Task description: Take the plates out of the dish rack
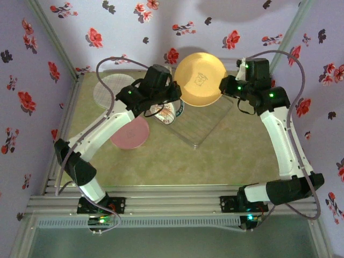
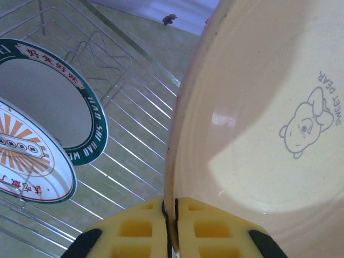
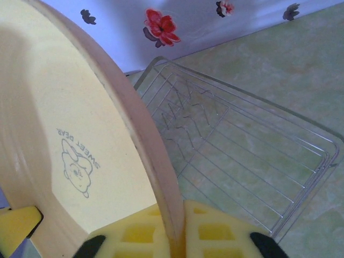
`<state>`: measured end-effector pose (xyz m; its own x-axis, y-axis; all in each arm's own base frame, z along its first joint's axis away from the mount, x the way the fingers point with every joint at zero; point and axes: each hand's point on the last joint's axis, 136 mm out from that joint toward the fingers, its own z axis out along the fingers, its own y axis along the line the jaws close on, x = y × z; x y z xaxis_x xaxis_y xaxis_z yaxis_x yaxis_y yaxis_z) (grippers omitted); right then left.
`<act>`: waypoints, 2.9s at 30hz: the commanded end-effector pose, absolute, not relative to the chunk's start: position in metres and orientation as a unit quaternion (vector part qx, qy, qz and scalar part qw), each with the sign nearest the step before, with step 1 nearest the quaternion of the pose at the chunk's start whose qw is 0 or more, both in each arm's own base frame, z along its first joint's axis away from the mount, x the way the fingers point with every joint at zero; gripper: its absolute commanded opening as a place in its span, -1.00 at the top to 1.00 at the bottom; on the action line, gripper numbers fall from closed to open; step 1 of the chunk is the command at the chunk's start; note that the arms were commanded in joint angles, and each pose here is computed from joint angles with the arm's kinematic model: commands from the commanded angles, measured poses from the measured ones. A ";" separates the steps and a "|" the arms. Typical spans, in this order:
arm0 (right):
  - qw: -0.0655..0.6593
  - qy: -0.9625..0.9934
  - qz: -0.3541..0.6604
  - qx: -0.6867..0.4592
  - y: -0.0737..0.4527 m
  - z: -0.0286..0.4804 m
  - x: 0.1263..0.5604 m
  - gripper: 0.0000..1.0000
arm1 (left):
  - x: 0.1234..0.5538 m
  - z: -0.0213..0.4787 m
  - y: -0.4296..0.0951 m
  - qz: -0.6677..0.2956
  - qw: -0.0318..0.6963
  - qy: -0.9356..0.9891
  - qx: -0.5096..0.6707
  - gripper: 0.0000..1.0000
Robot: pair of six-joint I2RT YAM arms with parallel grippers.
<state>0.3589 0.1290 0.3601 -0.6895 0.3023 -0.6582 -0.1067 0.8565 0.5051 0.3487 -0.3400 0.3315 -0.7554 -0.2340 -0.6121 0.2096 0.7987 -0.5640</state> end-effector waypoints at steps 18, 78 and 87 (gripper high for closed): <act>0.528 0.812 0.234 -0.085 0.153 0.420 0.343 -0.64 | 0.319 0.342 -0.226 -0.318 0.327 0.886 -0.086 1.00; 0.489 0.692 0.286 -0.449 0.315 0.383 0.240 -0.79 | 0.283 0.069 -0.044 -0.142 0.110 0.915 -0.360 1.00; 0.487 0.695 0.283 -0.448 0.316 0.381 0.242 -0.79 | 0.285 0.067 -0.043 -0.139 0.105 0.917 -0.359 0.81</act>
<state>0.2418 0.3136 0.3714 -0.1503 -0.3496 -0.9248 -0.8970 0.4415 -0.0211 0.2783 -0.0428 0.0633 -0.7082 -0.7002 -0.0899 -0.6481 0.6954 -0.3106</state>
